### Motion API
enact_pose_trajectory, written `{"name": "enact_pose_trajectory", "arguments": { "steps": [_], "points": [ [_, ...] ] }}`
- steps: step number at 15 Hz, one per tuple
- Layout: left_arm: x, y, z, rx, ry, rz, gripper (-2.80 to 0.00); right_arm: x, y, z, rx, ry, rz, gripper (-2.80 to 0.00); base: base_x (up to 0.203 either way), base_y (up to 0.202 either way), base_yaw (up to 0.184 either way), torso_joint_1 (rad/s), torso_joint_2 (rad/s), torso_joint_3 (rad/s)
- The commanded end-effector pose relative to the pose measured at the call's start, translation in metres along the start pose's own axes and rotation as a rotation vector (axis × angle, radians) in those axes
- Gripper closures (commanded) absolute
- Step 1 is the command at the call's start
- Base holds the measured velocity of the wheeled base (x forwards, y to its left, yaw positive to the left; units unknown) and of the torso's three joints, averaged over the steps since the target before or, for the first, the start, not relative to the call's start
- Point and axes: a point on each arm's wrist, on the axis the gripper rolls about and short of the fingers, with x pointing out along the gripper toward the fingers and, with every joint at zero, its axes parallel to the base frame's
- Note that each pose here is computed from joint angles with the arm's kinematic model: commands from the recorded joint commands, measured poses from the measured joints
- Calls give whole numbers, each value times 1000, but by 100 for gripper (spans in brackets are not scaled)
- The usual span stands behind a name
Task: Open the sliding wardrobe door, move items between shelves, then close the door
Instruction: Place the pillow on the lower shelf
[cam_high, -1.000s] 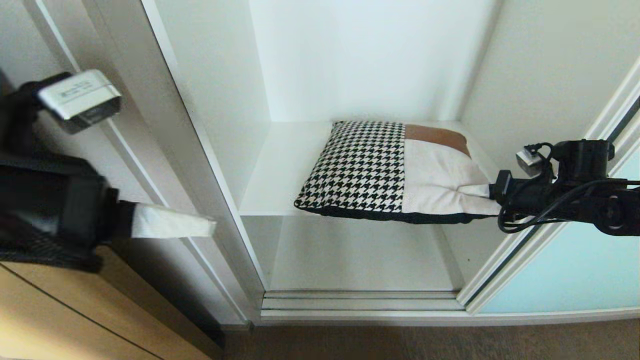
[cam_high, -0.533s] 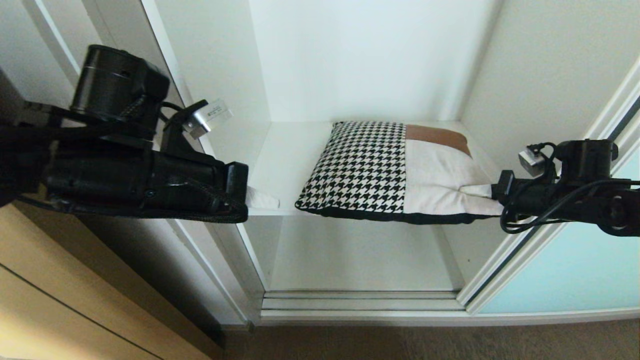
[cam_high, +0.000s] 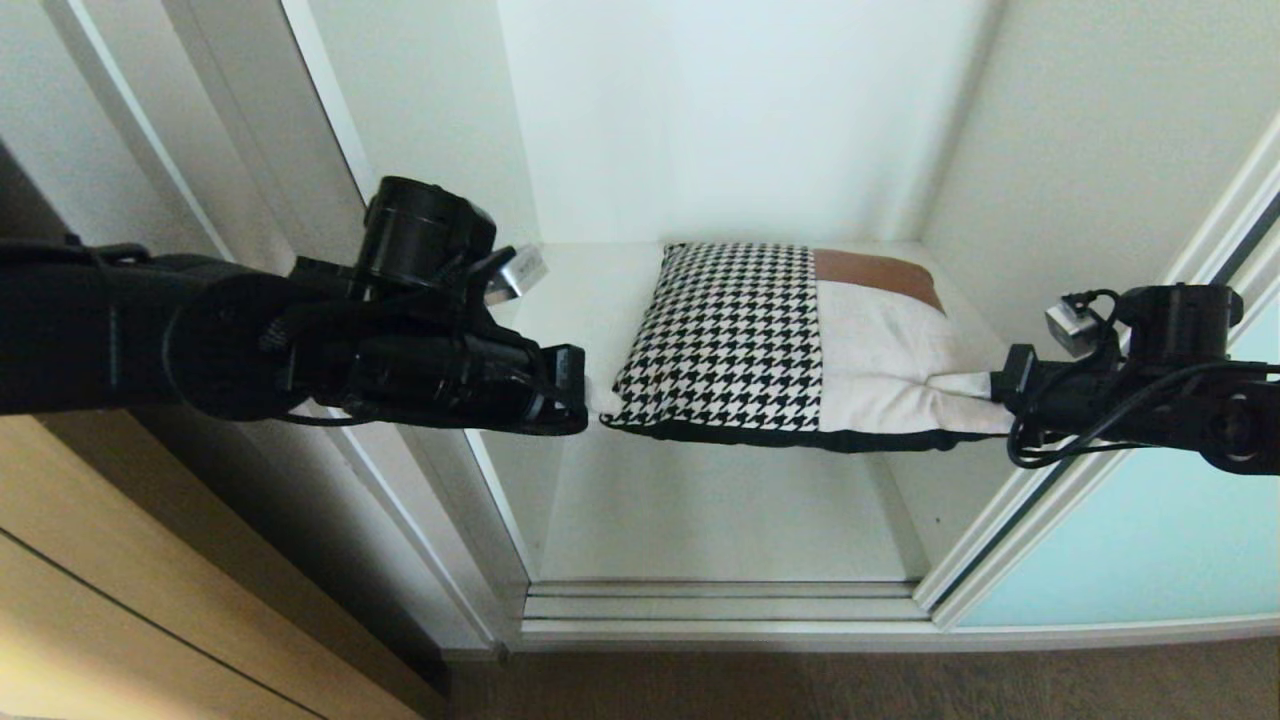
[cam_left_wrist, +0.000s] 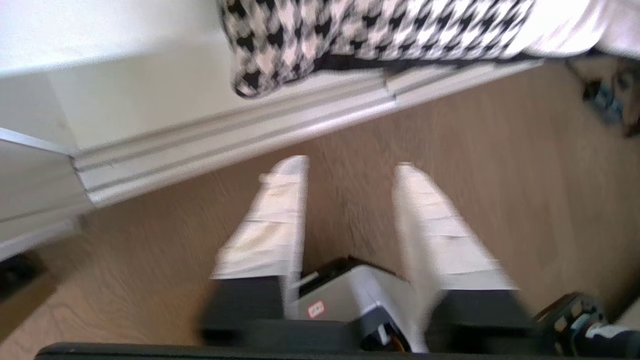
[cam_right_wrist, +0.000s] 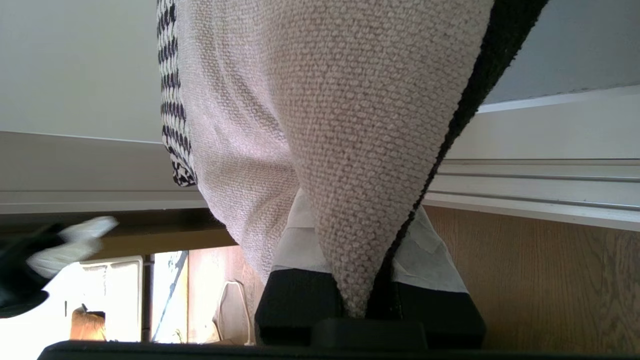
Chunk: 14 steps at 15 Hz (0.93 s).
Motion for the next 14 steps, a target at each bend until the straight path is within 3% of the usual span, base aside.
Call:
{"name": "enact_pose_trajectory", "arguments": {
  "steps": [1, 4, 8, 14],
  "points": [
    [22, 6, -8, -13, 54, 6, -280, 1, -2, 0, 5, 2, 2, 0, 0, 0, 0, 0, 0, 0],
    [49, 13, -14, -20, 92, 11, -280, 2, -7, -1, 16, 8, -7, 0, 0, 0, 0, 0, 0, 0],
    [65, 15, -4, -9, 62, 1, -280, 3, -8, 2, 13, 2, -6, 0, 0, 0, 0, 0, 0, 0],
    [100, 29, -12, -15, 77, 17, -280, -1, -6, 4, 13, -1, -11, 0, 0, 0, 0, 0, 0, 0]
  ]
}}
